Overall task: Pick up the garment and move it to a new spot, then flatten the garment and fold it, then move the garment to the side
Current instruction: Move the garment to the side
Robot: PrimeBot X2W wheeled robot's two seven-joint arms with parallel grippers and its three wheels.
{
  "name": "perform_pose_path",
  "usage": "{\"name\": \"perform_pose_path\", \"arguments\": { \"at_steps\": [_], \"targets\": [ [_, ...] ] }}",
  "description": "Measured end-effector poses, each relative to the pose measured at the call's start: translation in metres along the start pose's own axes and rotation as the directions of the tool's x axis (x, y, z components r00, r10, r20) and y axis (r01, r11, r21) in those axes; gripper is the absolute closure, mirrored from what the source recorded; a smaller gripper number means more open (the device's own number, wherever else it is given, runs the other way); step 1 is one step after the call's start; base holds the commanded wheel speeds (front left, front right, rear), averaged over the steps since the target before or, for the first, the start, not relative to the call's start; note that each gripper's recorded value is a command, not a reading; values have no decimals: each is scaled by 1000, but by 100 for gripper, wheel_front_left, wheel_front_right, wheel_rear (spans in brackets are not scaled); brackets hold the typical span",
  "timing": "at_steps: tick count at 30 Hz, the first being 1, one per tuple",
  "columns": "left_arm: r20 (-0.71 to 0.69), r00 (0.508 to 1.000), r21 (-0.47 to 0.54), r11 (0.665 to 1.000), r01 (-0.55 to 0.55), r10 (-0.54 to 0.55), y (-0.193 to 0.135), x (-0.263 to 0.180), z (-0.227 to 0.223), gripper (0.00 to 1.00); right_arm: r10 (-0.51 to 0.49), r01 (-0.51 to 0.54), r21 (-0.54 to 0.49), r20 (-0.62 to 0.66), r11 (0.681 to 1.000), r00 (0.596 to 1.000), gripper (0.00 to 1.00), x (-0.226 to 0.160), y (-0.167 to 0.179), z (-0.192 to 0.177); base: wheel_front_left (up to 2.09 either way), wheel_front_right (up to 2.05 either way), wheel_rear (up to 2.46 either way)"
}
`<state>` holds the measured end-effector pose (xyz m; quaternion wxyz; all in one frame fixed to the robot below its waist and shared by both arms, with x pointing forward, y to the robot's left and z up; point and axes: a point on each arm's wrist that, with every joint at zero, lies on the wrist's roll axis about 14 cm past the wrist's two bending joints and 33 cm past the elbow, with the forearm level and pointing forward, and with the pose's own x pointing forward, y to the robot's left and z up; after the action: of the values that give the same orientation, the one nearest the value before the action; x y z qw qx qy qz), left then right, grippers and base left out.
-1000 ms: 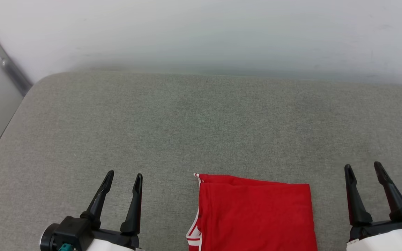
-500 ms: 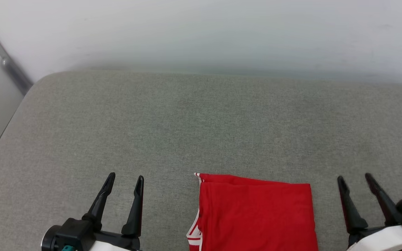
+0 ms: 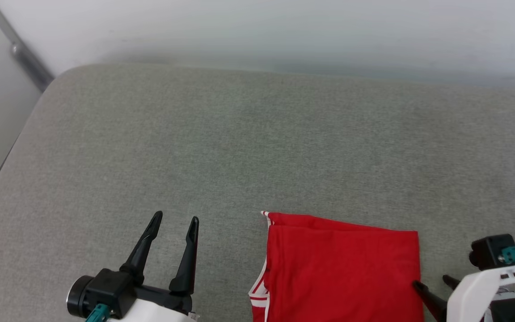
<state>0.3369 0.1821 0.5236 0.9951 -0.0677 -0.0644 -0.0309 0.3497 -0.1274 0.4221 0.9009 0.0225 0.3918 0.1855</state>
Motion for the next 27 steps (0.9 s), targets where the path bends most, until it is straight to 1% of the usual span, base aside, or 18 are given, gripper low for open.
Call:
{"name": "perform_pose_path", "arguments": {
  "at_steps": [3, 5, 9, 12, 17, 18, 19, 20, 24, 27],
  "targets": [
    [-8, 1000, -1, 1000, -9, 9, 2, 1, -2, 0, 21, -20, 16, -93, 1000, 995, 0, 11, 9, -7, 0, 0, 0],
    [-13, 1000, 2, 1000, -20, 20, 5, 1, -4, 0, 16, -15, 10, -143, 1000, 990, 0, 18, 10, -11, 0, 0, 0],
    [-23, 999, 3, 999, -41, 41, 11, 0, -6, 0, 31, -24, 32, -250, 999, 968, 0, 33, 17, -30, 0, 0, 0],
    [-31, 998, 7, 998, -57, 58, 15, -1, -8, 0, 45, -37, 35, -286, 999, 957, 0, 43, 22, -37, 0, 0, 0],
    [-43, 996, 13, 997, -78, 79, 20, -4, -10, 0, 56, -52, 20, -309, 998, 949, 0, 55, 27, -43, 0, 0, 0],
    [-45, 996, 14, 997, -81, 81, 21, -4, -11, 0, 56, -57, 6, -309, 998, 949, 51, 57, 29, -43, 0, 0, 0],
    [-46, 996, 13, 997, -82, 83, 21, -4, -11, 0, 58, -62, -4, -302, 998, 952, 82, 59, 29, -42, 0, 0, 0],
    [-47, 995, 14, 996, -82, 83, 21, -4, -11, 0, 59, -64, -9, -291, 998, 955, 100, 60, 30, -41, 0, 0, 0],
    [-43, 996, 8, 997, -74, 74, 18, -3, -11, 0, 67, -81, -46, -260, 996, 963, 100, 63, 35, -35, 0, 0, 0],
    [-39, 998, 0, 999, -54, 54, 12, 1, -11, 0, 40, -70, -122, -237, 990, 971, 100, 60, 29, -29, 0, 0, 0]
  ]
}}
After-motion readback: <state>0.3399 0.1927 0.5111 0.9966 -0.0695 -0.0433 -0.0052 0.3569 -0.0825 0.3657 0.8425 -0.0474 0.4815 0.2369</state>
